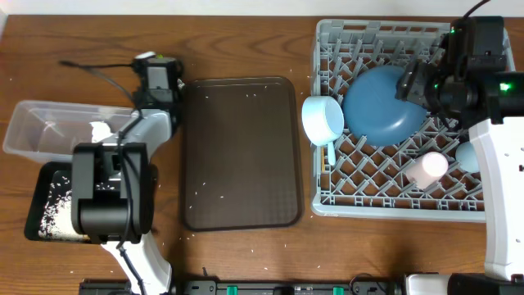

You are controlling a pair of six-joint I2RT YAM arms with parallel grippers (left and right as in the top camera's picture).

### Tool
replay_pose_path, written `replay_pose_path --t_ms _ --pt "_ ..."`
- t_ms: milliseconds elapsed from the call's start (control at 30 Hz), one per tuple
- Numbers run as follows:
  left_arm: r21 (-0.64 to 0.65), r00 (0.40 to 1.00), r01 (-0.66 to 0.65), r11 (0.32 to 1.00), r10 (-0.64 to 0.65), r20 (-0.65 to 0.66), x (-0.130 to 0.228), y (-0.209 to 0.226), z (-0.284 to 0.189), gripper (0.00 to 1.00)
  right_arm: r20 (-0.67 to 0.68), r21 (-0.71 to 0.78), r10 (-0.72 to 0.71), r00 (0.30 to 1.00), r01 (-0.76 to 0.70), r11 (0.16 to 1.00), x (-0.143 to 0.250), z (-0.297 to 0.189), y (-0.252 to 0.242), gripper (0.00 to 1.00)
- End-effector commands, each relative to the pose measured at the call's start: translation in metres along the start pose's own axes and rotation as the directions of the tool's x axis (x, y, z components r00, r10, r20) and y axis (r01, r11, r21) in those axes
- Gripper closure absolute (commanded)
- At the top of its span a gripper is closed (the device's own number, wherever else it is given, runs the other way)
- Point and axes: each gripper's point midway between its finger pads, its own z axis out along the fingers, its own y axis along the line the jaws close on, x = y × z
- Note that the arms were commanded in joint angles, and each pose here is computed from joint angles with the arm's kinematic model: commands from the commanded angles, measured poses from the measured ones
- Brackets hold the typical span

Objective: Sort waste into correct bins and load items into the dishwasher rack
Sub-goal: 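Carry the wrapper left over the clear plastic bin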

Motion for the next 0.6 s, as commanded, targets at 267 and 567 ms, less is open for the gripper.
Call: replay_pose_path --t_ms 267,567 --pt "0.113 0.936 0.346 0.931 -0.334 -0.111 0.01 -0.017 0.006 0.53 0.016 -0.009 0.0 1.0 0.001 1.0 0.0 -0.008 0.003 0.24" --pt "0.124 0.942 0.328 0.937 -0.313 -0.122 0.011 -0.019 0.005 0.54 0.016 -0.009 -0.001 1.0 0.001 1.0 0.0 -0.008 0.003 0.24"
